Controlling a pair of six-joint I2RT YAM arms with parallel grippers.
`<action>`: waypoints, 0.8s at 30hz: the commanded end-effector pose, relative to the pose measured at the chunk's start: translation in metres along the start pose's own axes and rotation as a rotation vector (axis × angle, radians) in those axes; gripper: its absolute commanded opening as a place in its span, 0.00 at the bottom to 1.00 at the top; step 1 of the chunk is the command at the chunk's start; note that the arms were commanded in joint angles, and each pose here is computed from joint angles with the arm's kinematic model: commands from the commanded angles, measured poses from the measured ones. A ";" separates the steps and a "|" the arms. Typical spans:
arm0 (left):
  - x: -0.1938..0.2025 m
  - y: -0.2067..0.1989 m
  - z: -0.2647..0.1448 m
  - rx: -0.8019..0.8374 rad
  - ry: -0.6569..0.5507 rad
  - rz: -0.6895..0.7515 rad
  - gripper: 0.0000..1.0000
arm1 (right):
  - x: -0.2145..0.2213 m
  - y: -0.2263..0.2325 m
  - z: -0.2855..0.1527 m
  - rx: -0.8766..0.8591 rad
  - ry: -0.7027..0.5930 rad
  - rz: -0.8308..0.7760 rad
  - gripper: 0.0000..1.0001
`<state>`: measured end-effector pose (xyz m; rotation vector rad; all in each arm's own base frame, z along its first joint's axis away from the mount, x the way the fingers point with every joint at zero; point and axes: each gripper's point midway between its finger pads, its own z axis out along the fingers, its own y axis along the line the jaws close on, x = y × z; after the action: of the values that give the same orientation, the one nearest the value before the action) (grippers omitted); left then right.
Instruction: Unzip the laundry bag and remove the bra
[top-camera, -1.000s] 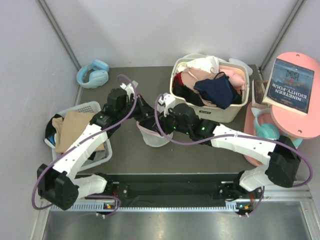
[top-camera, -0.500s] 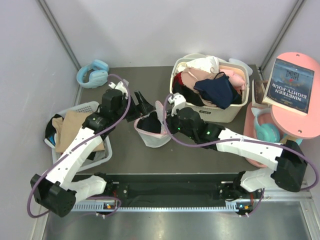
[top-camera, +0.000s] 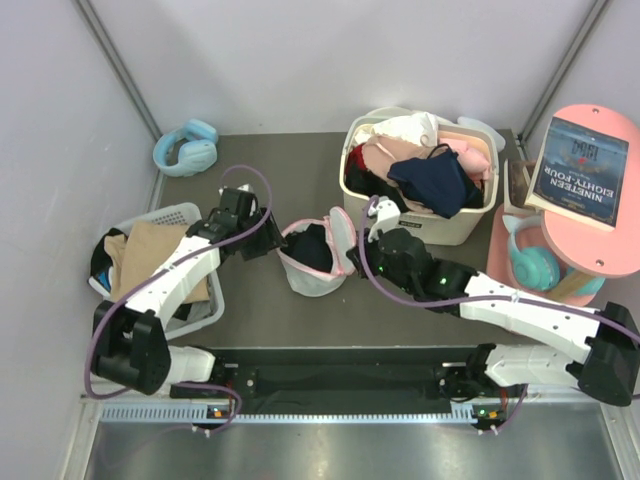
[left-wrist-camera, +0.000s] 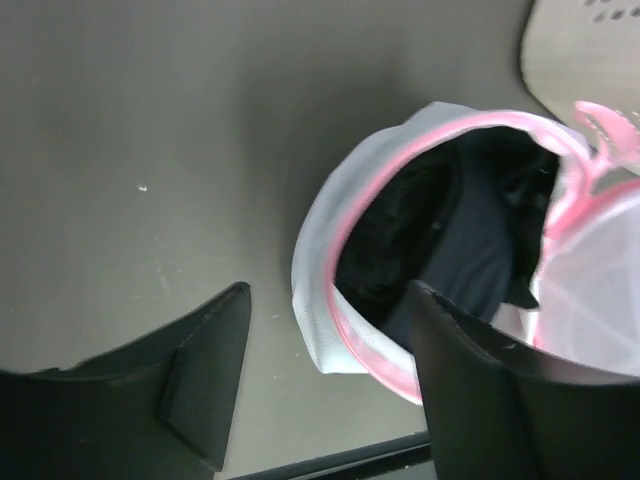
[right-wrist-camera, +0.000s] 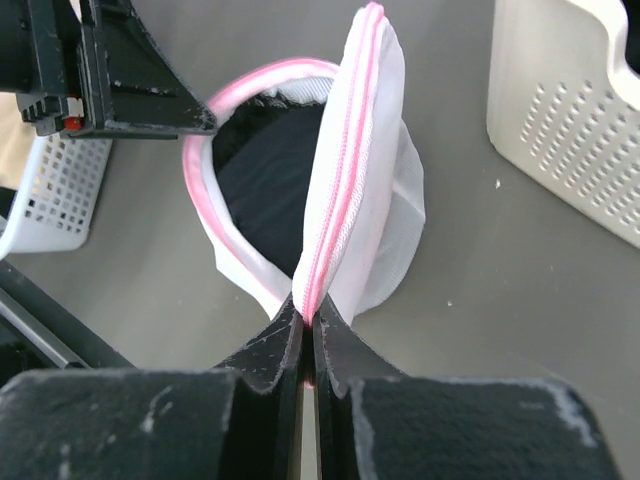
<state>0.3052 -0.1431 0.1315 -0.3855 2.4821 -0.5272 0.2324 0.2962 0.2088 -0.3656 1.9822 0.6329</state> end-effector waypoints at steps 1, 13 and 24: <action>0.000 0.001 0.011 0.014 0.009 0.031 0.55 | -0.008 0.001 -0.013 0.007 -0.038 0.058 0.00; 0.008 -0.005 0.005 0.105 -0.025 0.028 0.00 | 0.023 -0.052 -0.048 0.246 0.020 0.203 0.00; 0.038 -0.028 -0.014 0.287 -0.043 0.039 0.00 | 0.020 -0.067 -0.077 0.305 0.052 0.186 0.84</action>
<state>0.2705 -0.1622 0.1203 -0.2584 2.4119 -0.7285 0.1935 0.1921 0.1639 0.0279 2.2114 0.4213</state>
